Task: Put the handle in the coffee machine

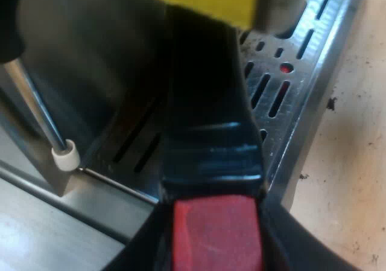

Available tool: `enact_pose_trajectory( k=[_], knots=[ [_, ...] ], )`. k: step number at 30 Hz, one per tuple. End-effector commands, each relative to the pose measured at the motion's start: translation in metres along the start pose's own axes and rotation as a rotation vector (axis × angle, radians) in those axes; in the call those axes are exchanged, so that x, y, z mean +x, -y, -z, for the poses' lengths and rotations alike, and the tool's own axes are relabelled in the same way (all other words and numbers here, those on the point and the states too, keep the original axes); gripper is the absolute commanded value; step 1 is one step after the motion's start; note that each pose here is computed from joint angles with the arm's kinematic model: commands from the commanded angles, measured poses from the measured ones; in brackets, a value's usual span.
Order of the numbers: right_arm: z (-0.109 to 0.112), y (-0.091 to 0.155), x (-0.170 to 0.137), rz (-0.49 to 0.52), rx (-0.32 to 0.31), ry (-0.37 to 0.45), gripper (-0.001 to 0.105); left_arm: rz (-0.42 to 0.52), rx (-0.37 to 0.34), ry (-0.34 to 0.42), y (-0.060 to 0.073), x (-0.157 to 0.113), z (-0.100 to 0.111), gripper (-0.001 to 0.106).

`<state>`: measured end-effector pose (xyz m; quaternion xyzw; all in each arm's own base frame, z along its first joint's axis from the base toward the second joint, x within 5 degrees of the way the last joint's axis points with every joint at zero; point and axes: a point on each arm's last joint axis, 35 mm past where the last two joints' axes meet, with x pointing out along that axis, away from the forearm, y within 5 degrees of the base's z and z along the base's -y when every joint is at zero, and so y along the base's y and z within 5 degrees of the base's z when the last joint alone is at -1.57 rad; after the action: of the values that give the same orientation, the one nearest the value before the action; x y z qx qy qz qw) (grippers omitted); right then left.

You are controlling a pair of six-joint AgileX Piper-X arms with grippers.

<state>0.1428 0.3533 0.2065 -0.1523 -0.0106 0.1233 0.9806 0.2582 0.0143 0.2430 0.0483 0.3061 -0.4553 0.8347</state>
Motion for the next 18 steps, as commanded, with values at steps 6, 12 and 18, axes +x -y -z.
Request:
enact_pose_trajectory(
  k=[6,12,18],
  knots=[
    [-0.002,0.002,0.001,0.003,0.000,0.009,0.070,0.038,0.076,0.094,0.005,-0.010,-0.019,0.000],
    [-0.002,0.002,0.001,0.002,-0.002,0.008,0.070,0.028,0.119,0.134,0.012,-0.021,-0.032,0.000],
    [-0.002,0.002,0.001,-0.005,0.000,0.010,0.070,0.099,0.053,0.181,0.016,-0.022,-0.033,0.000]
  ],
)
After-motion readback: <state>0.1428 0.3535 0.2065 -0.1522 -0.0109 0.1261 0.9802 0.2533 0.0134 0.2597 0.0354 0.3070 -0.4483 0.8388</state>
